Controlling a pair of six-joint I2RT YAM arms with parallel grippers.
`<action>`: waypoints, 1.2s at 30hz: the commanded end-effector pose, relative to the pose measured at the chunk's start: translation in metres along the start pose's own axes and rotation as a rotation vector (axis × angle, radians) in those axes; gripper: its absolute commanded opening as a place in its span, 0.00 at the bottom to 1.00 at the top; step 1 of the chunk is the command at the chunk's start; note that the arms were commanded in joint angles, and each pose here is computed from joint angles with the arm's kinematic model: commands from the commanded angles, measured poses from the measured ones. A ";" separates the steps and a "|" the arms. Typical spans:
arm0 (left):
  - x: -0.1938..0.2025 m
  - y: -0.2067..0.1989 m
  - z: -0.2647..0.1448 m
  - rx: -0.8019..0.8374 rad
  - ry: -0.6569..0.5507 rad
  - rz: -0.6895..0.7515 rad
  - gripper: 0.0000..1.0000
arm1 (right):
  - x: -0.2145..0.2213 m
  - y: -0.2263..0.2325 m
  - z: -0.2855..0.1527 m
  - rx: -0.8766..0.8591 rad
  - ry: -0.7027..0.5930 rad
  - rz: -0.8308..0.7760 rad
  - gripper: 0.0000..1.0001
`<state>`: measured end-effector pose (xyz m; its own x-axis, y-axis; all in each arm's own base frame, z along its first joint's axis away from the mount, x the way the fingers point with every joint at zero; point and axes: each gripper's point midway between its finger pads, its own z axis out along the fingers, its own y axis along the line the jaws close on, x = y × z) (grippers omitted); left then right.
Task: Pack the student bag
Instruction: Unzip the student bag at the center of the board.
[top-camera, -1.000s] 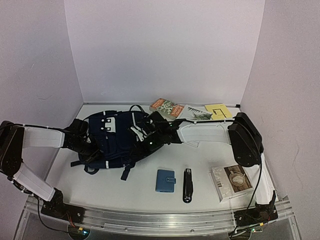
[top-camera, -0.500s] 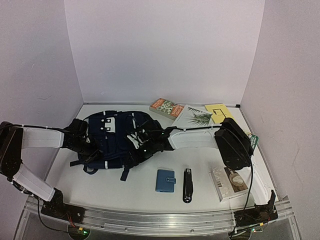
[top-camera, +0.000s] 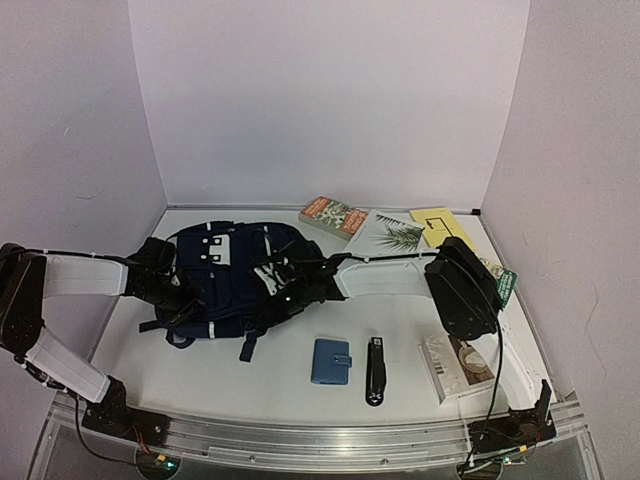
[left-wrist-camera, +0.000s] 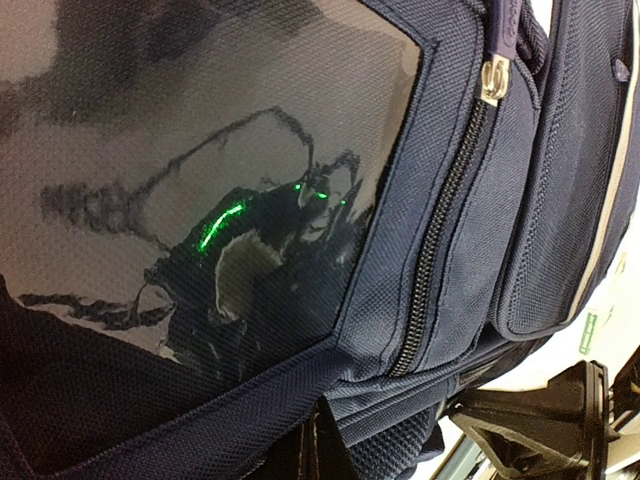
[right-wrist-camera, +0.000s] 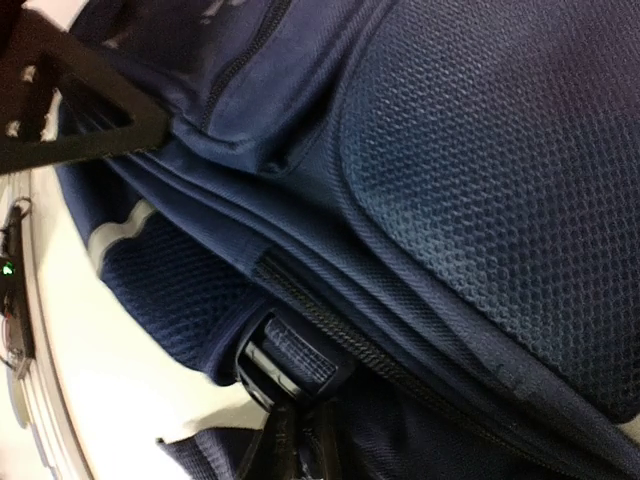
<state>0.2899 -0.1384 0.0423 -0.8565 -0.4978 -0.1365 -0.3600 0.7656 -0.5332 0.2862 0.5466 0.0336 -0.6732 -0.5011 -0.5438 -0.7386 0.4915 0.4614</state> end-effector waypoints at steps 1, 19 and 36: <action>0.004 0.027 -0.002 -0.101 -0.006 -0.021 0.00 | -0.009 0.025 -0.028 -0.068 -0.014 -0.026 0.00; -0.023 0.052 -0.023 -0.184 -0.075 -0.039 0.00 | -0.006 -0.027 -0.070 0.016 -0.031 0.011 0.00; -0.026 0.042 -0.026 -0.129 -0.058 -0.015 0.00 | 0.034 0.012 -0.069 -0.123 0.096 -0.174 0.16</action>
<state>0.2866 -0.0996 0.0432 -0.8434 -0.5205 -0.1336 -0.4015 0.7756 -0.4871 0.2704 0.4990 0.0496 -0.6092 -0.5722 -0.5491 -0.7885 0.3627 0.4968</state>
